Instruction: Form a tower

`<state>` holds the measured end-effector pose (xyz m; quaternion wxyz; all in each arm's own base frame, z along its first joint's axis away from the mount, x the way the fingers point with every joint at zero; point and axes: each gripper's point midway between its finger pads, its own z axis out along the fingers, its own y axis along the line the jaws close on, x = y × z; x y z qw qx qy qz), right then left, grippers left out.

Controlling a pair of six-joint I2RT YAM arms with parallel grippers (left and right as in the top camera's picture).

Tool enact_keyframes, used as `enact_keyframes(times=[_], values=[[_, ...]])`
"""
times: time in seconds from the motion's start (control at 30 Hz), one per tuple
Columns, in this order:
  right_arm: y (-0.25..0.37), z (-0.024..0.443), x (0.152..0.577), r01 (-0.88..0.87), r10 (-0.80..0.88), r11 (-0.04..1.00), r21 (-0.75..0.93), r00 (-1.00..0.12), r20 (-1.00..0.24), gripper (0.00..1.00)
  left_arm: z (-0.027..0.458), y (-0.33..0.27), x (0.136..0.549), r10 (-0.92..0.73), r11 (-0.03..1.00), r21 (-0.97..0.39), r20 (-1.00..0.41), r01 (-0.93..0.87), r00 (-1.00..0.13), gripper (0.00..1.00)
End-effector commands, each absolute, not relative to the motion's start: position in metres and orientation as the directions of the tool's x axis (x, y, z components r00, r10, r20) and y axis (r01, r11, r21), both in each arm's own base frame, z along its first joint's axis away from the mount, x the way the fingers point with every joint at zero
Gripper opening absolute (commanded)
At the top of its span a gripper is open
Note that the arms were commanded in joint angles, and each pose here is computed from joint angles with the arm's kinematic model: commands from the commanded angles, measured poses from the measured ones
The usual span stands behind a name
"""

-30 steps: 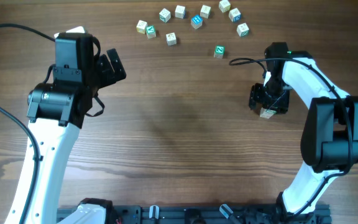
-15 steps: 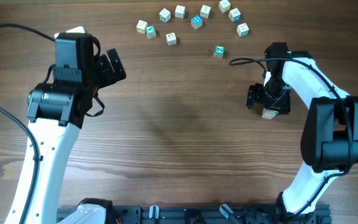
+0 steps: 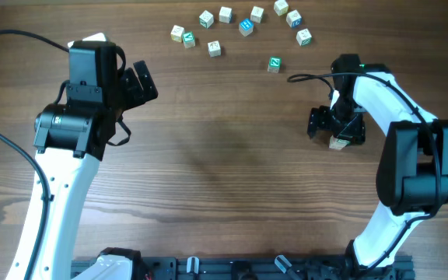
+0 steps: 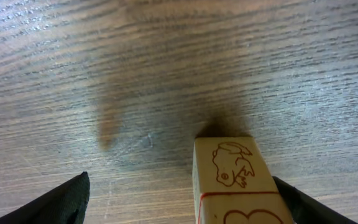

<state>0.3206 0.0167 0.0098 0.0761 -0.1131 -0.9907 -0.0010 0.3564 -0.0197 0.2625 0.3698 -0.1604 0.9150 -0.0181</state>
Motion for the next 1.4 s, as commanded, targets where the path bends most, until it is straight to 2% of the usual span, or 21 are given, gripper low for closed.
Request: enact_keyframes(times=[0.0, 0.17, 0.27, 0.47, 0.7, 0.93, 1.07, 1.2, 1.37], values=[[0.016, 0.010, 0.326, 0.223, 0.223, 0.975, -0.019, -0.963, 0.155, 0.91, 0.262, -0.016, 0.356, -0.318, 0.943, -0.151, -0.672, -0.297, -0.669, 1.00], [0.016, 0.011, 0.324, 0.223, 0.223, 0.975, -0.021, -0.961, 0.163, 0.92, 0.262, -0.016, 0.356, -0.318, 0.943, -0.151, -0.672, -0.297, -0.669, 1.00], [0.016, 0.012, 0.325, 0.223, 0.223, 0.975, -0.021, -0.962, 0.160, 0.97, 0.262, -0.016, 0.356, -0.318, 0.943, -0.151, -0.672, -0.297, -0.669, 1.00], [0.007, 0.036, 0.327, 0.221, 0.225, 0.974, -0.059, -0.969, 0.098, 1.00, 0.262, -0.016, 0.356, -0.318, 0.943, -0.151, -0.672, -0.297, -0.669, 1.00], [0.006, 0.107, 0.325, 0.232, 0.230, 0.973, -0.017, -0.970, -0.081, 1.00, 0.262, -0.016, 0.356, -0.319, 0.943, -0.151, -0.672, -0.297, -0.669, 1.00], [0.004, 0.201, 0.289, 0.248, 0.254, 0.967, 0.057, -0.915, -0.314, 1.00, 0.262, -0.016, 0.356, -0.318, 0.943, -0.151, -0.672, -0.297, -0.669, 1.00], [0.003, 0.264, 0.247, 0.228, 0.257, 0.966, 0.120, -0.821, -0.510, 0.99, 0.262, -0.016, 0.356, -0.318, 0.943, -0.151, -0.672, -0.297, -0.669, 1.00], [0.000, 0.333, 0.175, 0.169, 0.264, 0.965, 0.203, -0.594, -0.760, 1.00, 0.262, -0.016, 0.356, -0.318, 0.943, -0.151, -0.672, -0.297, -0.669, 1.00], [-0.002, 0.367, 0.095, 0.094, 0.274, 0.962, 0.258, -0.336, -0.901, 1.00, 0.262, -0.016, 0.356, -0.318, 0.943, -0.151, -0.672, -0.297, -0.669, 1.00]])
